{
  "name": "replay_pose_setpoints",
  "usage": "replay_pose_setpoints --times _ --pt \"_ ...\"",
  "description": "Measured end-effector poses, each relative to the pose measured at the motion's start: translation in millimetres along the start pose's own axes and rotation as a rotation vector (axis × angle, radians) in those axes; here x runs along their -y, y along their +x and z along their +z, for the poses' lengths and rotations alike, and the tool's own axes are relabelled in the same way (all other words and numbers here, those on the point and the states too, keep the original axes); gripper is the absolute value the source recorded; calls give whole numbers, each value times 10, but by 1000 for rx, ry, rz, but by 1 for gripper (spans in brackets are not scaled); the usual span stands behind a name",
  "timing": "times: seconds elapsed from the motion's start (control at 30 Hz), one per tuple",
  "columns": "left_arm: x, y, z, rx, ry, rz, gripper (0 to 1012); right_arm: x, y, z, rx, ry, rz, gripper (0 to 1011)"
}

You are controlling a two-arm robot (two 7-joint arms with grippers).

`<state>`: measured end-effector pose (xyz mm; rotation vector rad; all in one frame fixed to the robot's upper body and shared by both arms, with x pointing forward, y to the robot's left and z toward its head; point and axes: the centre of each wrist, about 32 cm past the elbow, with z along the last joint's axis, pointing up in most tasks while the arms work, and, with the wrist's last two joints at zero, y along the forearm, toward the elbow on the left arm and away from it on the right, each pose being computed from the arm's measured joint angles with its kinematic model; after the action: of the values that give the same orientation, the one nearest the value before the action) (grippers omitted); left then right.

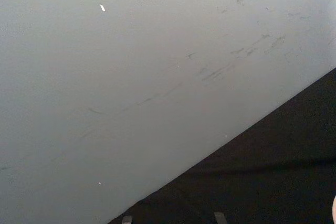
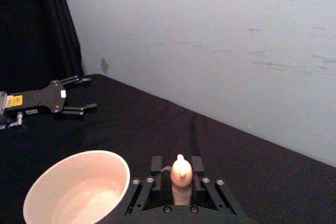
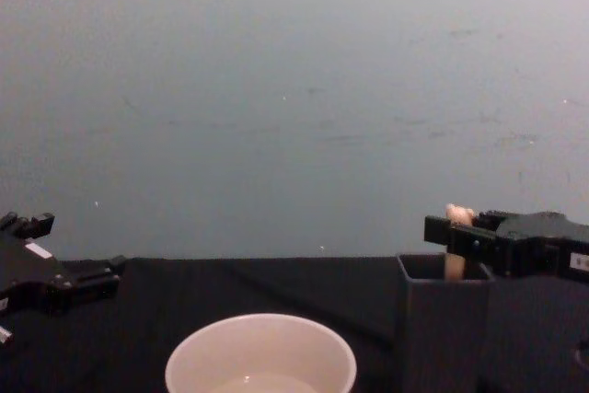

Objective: Pick up the stirring spoon with one hand, stir inside the cup, then place it back in its original position.

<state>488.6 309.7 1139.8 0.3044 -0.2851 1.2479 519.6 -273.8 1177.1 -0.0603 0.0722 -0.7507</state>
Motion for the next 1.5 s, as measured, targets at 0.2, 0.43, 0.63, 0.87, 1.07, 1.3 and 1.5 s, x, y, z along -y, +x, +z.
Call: replay_pose_setpoints --times 0.2,0.43,0.63,0.87,1.07,1.3,1.5 --pt "0 0 0 0 0 0 1001 -1 2 2 0 1 0 536" --pt "0 0 0 0 0 0 1001 -1 3 2 0 2 0 737" --pt "0 0 0 0 0 0 1001 -1 4 1 0 2 1 916" --pt "0 0 0 0 0 0 1001 0 6 5 3 9 -2 1002" --pt "0 0 0 0 0 0 1001 11 26 143 44 107 -38 1000" --pt "0 0 0 0 0 0 1001 46 69 328 95 237 -175 1000" --pt "0 0 0 0 0 0 1001 8 85 228 173 181 -376 1002"
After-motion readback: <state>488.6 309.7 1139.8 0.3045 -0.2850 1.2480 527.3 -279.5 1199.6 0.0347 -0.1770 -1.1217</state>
